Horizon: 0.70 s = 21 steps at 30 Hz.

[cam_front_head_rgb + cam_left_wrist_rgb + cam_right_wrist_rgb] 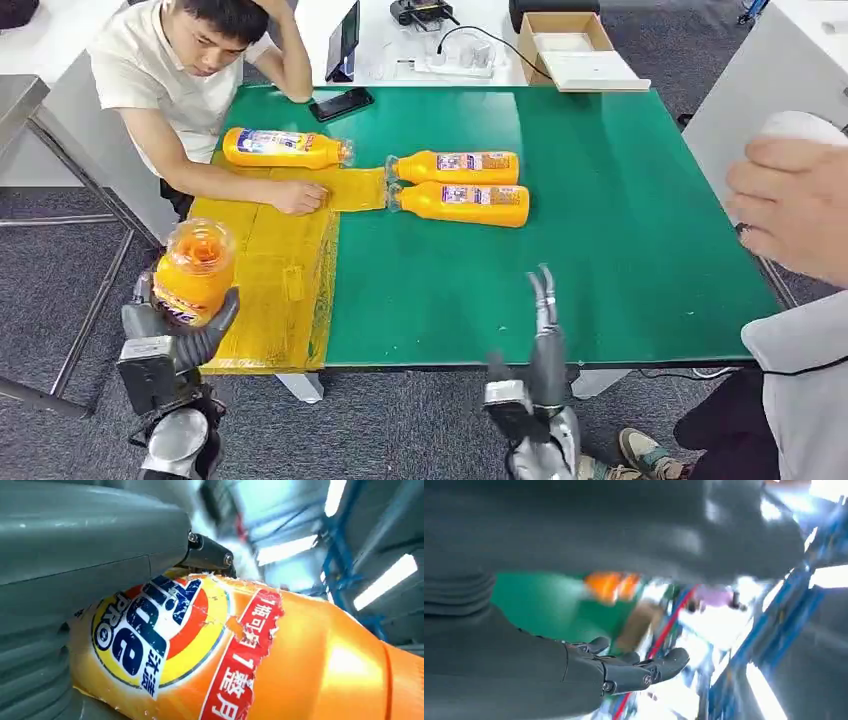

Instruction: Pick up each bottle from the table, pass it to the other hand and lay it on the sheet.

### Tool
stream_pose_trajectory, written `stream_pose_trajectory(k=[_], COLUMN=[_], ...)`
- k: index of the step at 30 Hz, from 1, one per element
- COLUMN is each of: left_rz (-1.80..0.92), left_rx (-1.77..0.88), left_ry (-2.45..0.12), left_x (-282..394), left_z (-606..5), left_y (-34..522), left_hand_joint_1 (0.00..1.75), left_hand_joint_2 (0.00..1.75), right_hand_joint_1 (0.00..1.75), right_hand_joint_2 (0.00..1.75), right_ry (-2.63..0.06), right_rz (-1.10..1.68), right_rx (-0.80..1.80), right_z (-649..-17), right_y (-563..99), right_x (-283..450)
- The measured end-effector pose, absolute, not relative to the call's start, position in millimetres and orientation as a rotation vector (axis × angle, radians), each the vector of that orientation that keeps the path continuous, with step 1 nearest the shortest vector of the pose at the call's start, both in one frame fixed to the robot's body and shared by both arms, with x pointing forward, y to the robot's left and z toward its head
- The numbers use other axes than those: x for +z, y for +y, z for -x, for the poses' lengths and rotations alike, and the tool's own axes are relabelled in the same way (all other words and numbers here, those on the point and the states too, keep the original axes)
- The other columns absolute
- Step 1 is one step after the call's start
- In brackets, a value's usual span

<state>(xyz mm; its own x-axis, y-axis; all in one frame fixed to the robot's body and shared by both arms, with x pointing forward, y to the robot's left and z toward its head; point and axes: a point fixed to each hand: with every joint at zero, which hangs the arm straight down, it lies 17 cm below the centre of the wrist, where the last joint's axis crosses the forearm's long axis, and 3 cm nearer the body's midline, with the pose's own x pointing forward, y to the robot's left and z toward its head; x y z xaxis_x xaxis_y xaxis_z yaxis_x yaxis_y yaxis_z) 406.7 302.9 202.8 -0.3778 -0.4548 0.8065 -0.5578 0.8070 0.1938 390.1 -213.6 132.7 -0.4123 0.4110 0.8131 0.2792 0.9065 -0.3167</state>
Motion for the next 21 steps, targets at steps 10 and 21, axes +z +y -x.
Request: stream_pose_trajectory(k=[10, 21], left_rz=[-0.968, -0.849], left_rx=[-0.544, -0.648], left_ry=[-1.756, -1.596], left_x=[120.5, 72.0], left_z=[-481.2, -520.9], left_y=[251.2, 244.2], left_hand_joint_1=[1.75, 0.00], left_hand_joint_2=[1.75, 1.75], right_hand_joint_1=[0.00, 0.00], right_hand_joint_2=[0.00, 0.00], right_ry=[-2.050, -2.041], right_rz=[0.485, 0.437], right_rx=[0.140, 0.133], right_z=[-395.4, -406.0], right_y=[-217.1, -204.3], right_x=[146.2, 143.4])
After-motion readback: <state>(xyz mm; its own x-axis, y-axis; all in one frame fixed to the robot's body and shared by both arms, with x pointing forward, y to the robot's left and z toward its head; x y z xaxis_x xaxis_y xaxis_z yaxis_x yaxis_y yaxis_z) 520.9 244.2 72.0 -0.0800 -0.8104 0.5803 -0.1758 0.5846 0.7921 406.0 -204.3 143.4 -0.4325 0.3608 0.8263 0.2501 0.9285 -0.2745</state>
